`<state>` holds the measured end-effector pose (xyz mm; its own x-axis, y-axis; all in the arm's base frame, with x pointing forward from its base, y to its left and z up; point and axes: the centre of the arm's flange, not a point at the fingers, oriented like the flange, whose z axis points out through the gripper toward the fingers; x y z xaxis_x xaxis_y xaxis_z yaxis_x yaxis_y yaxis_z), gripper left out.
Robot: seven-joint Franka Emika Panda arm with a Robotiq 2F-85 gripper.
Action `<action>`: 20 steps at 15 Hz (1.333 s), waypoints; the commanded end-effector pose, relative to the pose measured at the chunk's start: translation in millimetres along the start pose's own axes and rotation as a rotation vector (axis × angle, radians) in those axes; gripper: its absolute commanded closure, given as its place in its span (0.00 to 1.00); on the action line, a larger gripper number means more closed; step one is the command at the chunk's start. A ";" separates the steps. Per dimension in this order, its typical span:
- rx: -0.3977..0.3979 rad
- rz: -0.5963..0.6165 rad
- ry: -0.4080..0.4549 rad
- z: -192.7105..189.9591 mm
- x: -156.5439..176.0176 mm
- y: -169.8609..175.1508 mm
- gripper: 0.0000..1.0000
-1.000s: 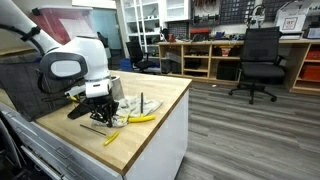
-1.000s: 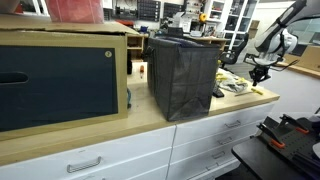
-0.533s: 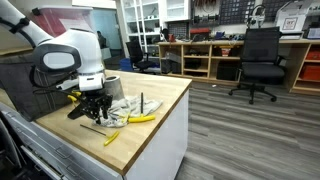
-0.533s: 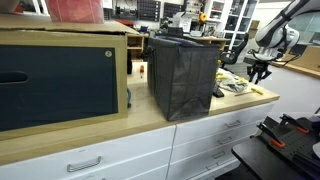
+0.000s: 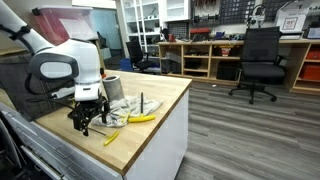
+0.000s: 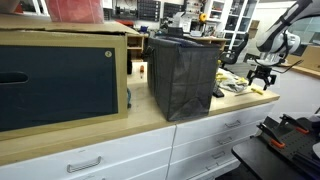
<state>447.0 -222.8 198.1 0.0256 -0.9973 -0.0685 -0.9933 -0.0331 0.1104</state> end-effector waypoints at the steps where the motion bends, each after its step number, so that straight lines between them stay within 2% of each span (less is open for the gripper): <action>1: -0.021 0.000 0.002 1.5 9.1 -0.5 0.00; 12: -0.046 -0.008 0.074 7.5 25.5 -22.8 0.00; 20: -0.069 -0.045 0.111 22.9 21.3 -42.7 0.00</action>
<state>475.5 -244.0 174.1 0.0898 -0.9959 0.0061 -0.9832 -0.0877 0.1599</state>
